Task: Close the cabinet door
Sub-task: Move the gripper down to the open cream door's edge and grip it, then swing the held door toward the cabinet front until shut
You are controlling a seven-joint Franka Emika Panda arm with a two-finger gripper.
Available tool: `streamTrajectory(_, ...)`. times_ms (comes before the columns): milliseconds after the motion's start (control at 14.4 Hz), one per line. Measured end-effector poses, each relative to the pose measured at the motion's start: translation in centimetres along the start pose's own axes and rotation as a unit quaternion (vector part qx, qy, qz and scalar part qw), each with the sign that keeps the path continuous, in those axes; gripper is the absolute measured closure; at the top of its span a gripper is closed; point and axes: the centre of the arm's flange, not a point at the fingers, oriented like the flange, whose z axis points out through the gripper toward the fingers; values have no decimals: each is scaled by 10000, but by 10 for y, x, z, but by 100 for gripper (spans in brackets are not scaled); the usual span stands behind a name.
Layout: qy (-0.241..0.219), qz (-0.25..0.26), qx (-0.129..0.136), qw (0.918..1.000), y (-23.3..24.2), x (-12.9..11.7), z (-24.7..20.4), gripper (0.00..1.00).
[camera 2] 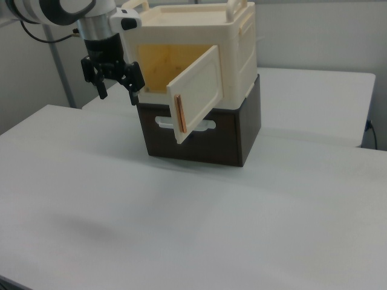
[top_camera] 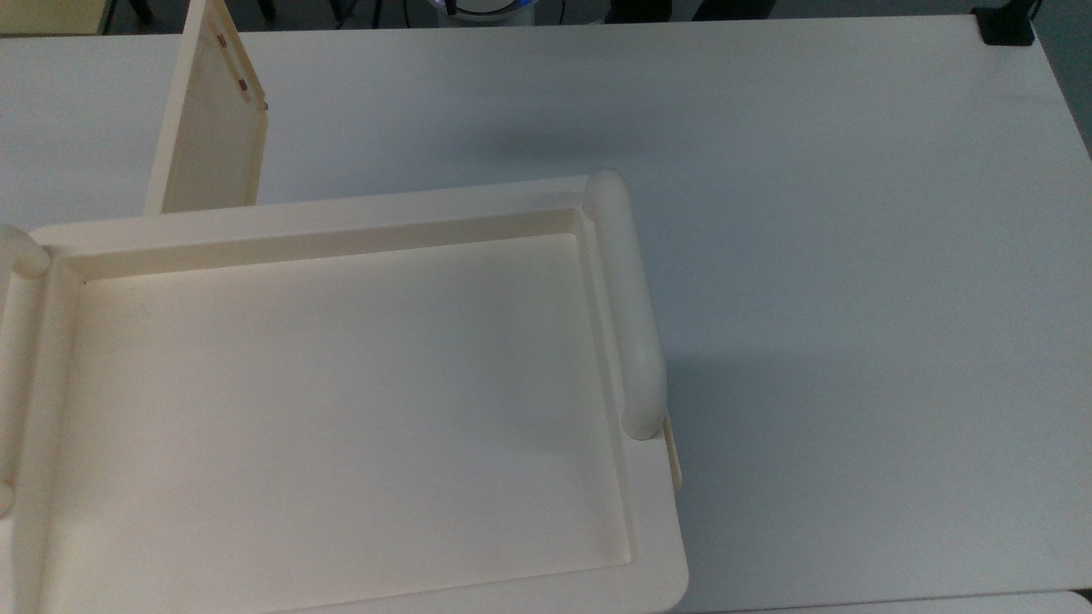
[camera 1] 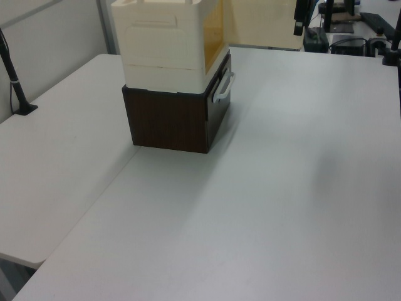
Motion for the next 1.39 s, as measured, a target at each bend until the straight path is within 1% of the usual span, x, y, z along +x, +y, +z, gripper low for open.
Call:
streamTrajectory(139, -7, 1, 1, 10000, 0, 0, 0, 0)
streamTrajectory(278, -114, 12, 3, 9999, 1, -3, 1, 0)
streamTrajectory(487, -227, -16, -110, 9997, 12, -13, -6, 0)
streamTrajectory(696, -122, -341, -149, 9992, 47, -28, -24, 0)
streamTrajectory(766, -98, -451, -202, 9987, 60, -33, -29, 0)
streamTrajectory(905, -98, -669, -338, 9971, 86, -42, -36, 3)
streamTrajectory(975, -81, -719, -372, 9967, 98, -46, -38, 6)
streamTrajectory(1044, -23, -685, -402, 9968, 109, -49, -41, 15)
streamTrajectory(1114, 86, -615, -448, 9971, 122, -50, -45, 28)
streamTrajectory(1184, 247, -519, -518, 9970, 134, -51, -48, 37)
streamTrajectory(1392, 606, -284, -702, 9953, 164, -51, -52, 70)
